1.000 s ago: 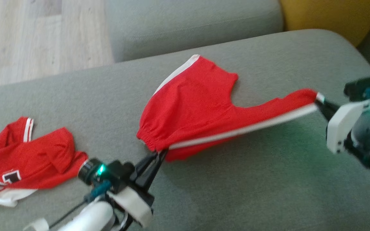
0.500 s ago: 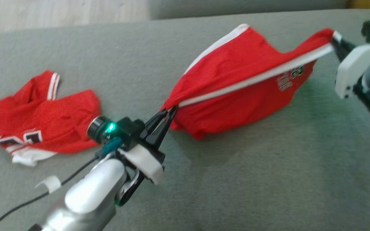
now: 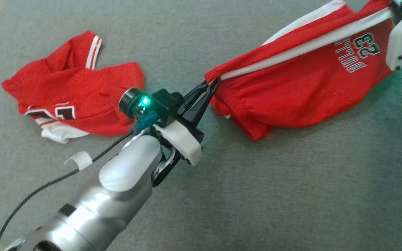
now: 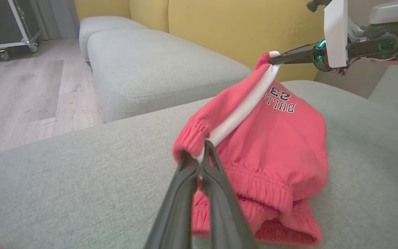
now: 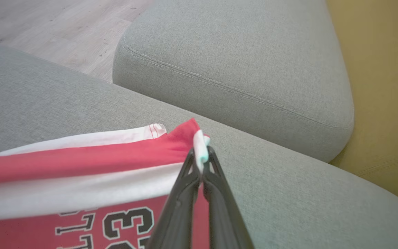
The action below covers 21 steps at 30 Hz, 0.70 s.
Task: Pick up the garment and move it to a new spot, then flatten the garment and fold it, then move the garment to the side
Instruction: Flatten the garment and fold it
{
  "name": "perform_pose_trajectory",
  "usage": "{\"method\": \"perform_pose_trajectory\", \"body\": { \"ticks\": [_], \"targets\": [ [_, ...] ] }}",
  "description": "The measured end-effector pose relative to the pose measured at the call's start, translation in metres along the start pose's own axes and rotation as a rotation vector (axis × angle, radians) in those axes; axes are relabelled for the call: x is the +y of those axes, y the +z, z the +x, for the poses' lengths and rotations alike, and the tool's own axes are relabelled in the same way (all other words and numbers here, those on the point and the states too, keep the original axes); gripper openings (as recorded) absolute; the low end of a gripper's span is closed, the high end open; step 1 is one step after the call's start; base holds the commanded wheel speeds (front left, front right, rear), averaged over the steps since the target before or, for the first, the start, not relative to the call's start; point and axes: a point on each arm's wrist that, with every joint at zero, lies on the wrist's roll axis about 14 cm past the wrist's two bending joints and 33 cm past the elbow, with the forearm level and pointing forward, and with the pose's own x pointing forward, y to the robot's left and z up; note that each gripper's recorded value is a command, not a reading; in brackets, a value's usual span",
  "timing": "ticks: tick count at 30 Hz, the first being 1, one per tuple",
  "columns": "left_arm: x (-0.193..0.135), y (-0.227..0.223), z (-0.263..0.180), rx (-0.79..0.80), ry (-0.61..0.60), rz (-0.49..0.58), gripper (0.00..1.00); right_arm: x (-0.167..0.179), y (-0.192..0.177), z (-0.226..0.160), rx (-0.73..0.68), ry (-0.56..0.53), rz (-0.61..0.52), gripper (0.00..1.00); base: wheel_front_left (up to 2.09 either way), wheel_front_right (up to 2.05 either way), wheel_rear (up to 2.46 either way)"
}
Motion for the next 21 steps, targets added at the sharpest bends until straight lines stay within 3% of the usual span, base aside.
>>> {"method": "perform_pose_trajectory", "body": {
  "ticks": [7, 8, 9, 10, 11, 12, 21],
  "targets": [
    [0.013, -0.021, 0.002, 0.052, 0.025, -0.012, 0.0, 0.017, -0.004, 0.032, 0.005, 0.033, -0.004, 0.0, 0.0, 0.0, 0.0],
    [0.015, -0.023, 0.003, 0.057, 0.028, -0.013, 0.0, 0.018, -0.005, 0.035, 0.007, 0.034, -0.013, 0.68, 0.0, 0.0, 0.0],
    [0.016, -0.024, 0.003, 0.062, 0.031, -0.011, 0.27, 0.019, -0.005, 0.038, 0.009, 0.035, -0.012, 1.0, 0.0, 0.0, 0.0],
    [0.017, -0.024, 0.004, 0.058, 0.032, -0.001, 0.57, 0.02, -0.006, 0.041, 0.008, 0.036, -0.007, 1.0, 0.0, 0.0, 0.0],
    [0.019, -0.023, 0.005, 0.053, 0.036, 0.004, 0.93, 0.02, -0.005, 0.043, 0.003, 0.035, -0.004, 1.0, 0.0, 0.0, 0.0],
    [0.021, -0.023, 0.005, 0.052, 0.042, 0.003, 1.0, 0.019, -0.004, 0.044, -0.008, 0.034, -0.004, 1.0, 0.0, 0.0, 0.0],
    [0.038, 0.004, 0.004, -0.026, 0.119, 0.003, 1.0, 0.012, 0.035, 0.02, -0.206, 0.009, 0.026, 1.0, 0.0, 0.0, 0.0]
  ]
}}
